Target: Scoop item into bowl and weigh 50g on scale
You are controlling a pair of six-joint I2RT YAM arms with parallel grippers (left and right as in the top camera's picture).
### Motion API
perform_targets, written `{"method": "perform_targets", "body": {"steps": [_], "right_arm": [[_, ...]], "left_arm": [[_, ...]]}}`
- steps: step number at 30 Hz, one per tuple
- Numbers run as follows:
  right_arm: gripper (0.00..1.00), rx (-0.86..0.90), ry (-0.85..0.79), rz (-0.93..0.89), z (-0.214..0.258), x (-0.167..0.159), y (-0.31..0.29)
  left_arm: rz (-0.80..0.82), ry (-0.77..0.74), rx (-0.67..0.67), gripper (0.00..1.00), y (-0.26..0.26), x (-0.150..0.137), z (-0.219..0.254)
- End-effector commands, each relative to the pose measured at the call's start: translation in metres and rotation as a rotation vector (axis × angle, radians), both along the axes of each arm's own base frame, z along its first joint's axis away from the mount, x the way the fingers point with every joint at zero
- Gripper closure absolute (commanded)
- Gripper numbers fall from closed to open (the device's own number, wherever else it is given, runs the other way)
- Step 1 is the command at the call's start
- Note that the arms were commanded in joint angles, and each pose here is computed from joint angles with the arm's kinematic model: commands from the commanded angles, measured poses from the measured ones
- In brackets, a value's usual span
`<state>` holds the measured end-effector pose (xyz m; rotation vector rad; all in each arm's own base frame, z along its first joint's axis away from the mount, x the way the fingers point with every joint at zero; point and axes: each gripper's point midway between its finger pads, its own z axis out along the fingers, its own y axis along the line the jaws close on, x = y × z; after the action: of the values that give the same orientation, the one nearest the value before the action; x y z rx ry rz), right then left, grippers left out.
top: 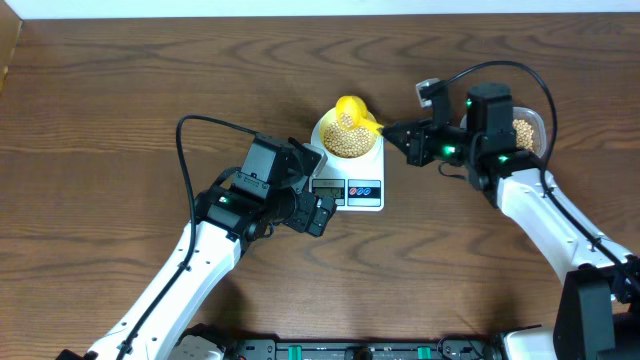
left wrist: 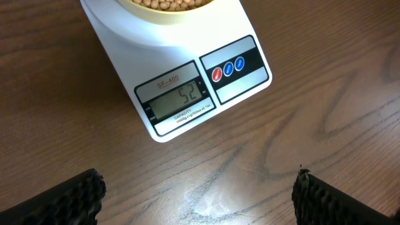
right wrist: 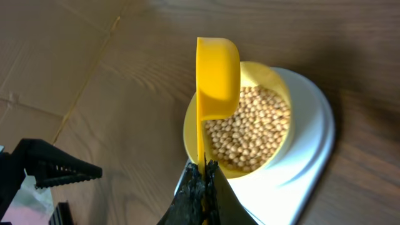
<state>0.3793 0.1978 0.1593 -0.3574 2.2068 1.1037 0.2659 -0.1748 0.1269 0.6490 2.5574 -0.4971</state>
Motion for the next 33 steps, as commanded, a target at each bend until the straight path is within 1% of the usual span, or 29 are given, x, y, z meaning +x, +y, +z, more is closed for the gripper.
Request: {"method": "perform_targets", "body": {"steps": [1,6,8,13,16,19,22,26,30,33], "right_arm": [[0.99,0.039,-0.028,-0.025,0.018,0.005,-0.016],[0.99,0.053,-0.093,-0.097,0.044,0.012,-0.048],[0.99,0.052,-0.137,-0.165,0.061,0.016,-0.076],[0.99,0.044,-0.162,-0.295,0.078,0.018,-0.127],[0.99,0.038,-0.117,-0.378,0.074,0.013,-0.158],[0.99,0.034,-0.053,-0.442,0.065,0.005,-0.181],[0.99,0.011,-0.022,-0.488,0.056,-0.002,-0.203],[0.99,-0.031,-0.032,-0.530,0.051,-0.008,-0.229],[0.99,-0.086,-0.074,-0.518,0.051,-0.012,-0.235],[0.99,-0.213,-0.086,-0.572,0.047,-0.017,-0.249]], "left_arm": [[-0.013,-0.006,-0.006,0.02,-0.003,0.002,0.004],[-0.013,-0.006,-0.006,0.02,-0.003,0.002,0.004],[-0.013,-0.006,-0.006,0.02,-0.003,0.002,0.004],[-0.013,-0.006,-0.005,0.02,-0.003,0.002,0.004],[-0.013,-0.006,-0.006,0.02,-0.003,0.002,0.004],[-0.013,-0.006,-0.006,0.02,-0.003,0.002,0.004],[-0.014,-0.006,-0.006,0.02,-0.003,0.002,0.004],[-0.013,-0.005,-0.006,0.02,-0.003,0.002,0.004],[-0.013,-0.006,-0.006,0.02,-0.003,0.002,0.004],[-0.013,-0.005,-0.006,0.02,-0.003,0.002,0.004]]}}
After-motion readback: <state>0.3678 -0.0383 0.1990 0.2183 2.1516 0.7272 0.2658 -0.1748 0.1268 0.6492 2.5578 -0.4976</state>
